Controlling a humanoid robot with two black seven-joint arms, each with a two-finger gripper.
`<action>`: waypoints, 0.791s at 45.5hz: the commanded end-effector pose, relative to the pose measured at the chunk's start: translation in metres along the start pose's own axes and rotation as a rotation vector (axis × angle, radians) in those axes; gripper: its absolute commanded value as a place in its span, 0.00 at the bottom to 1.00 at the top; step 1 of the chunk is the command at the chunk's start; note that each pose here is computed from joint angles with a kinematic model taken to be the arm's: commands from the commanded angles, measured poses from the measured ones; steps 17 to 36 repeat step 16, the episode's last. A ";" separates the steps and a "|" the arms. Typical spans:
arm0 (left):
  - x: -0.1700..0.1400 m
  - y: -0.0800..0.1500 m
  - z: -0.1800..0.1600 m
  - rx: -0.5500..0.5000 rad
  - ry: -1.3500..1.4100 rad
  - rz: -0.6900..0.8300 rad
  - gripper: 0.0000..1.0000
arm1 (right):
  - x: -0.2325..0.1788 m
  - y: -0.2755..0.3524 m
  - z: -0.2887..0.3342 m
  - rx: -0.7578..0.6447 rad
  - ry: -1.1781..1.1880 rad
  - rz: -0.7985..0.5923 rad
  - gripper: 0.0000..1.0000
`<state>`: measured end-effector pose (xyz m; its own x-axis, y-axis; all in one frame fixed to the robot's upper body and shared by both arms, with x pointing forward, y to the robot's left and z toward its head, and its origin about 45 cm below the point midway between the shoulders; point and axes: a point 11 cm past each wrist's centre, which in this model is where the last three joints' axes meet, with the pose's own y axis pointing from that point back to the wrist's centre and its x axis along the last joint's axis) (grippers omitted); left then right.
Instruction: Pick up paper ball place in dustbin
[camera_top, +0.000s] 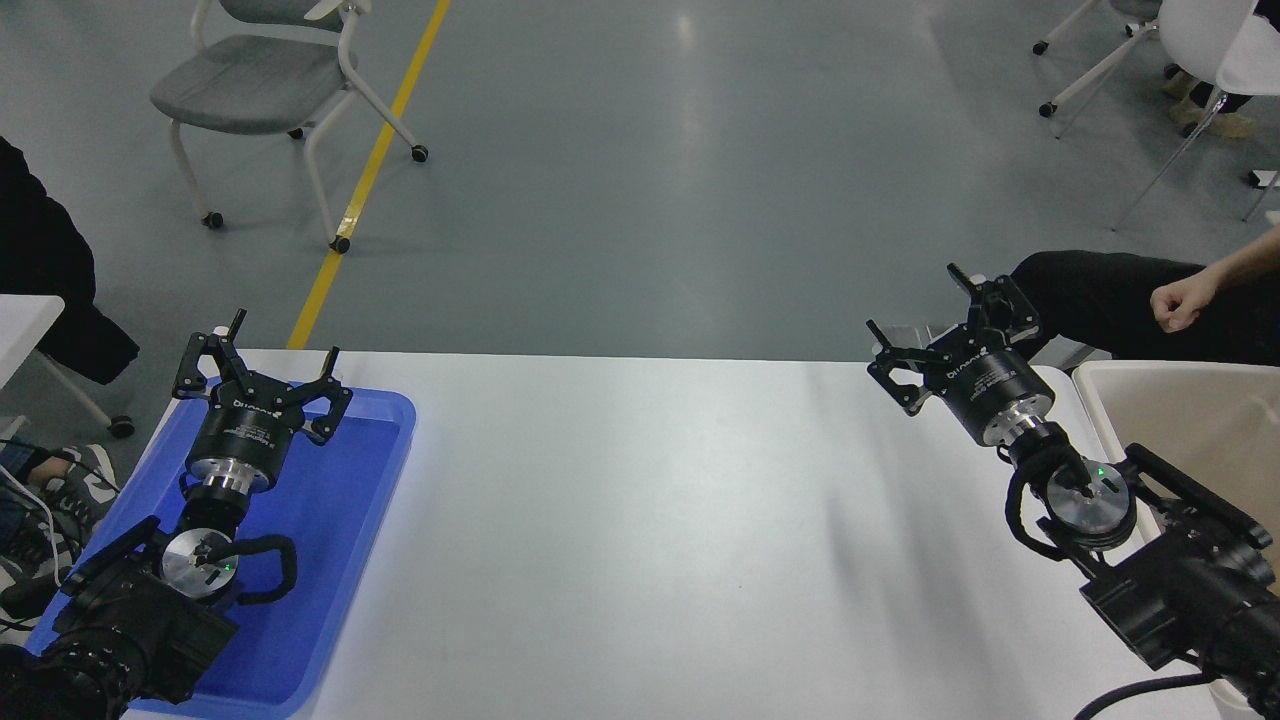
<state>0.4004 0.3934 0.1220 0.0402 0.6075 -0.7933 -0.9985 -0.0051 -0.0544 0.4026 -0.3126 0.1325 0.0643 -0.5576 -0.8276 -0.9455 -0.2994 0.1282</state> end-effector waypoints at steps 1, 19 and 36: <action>0.000 0.000 0.000 -0.001 0.000 0.001 1.00 | 0.024 0.021 0.012 0.001 -0.034 -0.001 1.00; -0.001 0.000 0.000 0.000 0.001 -0.002 1.00 | 0.033 0.028 0.021 -0.007 -0.051 0.015 1.00; -0.001 0.000 0.000 0.000 0.001 -0.002 1.00 | 0.033 0.028 0.021 -0.007 -0.051 0.015 1.00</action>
